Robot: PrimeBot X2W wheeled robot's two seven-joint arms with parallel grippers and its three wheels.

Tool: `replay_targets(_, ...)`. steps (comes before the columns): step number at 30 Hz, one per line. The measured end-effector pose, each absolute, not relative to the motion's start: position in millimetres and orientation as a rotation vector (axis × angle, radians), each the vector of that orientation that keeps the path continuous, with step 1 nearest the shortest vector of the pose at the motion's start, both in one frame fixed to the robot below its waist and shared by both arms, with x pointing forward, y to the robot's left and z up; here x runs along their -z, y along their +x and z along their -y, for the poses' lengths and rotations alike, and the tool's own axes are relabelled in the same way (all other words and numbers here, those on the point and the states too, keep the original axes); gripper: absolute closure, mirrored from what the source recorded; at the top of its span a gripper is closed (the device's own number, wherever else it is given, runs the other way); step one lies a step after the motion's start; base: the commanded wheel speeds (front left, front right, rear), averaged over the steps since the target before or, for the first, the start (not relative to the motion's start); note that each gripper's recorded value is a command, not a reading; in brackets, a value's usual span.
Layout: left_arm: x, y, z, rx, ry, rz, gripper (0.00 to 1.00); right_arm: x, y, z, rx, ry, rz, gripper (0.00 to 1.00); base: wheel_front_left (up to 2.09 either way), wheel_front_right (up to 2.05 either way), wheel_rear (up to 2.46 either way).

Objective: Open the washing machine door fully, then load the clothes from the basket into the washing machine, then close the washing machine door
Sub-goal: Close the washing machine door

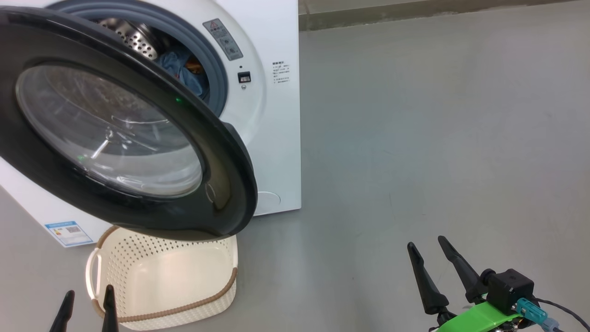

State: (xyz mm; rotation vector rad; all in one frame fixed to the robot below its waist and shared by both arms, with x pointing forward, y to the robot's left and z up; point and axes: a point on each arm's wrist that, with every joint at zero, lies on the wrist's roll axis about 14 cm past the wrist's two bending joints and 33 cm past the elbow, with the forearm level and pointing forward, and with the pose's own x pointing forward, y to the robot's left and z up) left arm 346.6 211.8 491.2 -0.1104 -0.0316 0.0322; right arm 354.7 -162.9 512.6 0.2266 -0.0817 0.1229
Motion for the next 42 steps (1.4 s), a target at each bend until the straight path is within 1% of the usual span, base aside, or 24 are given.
replay_targets(42,-477,342,-217,-0.072,-0.11,-0.006,0.0,-505,361,159,-0.134,0.224,0.057,0.0,0.0,0.0,0.0)
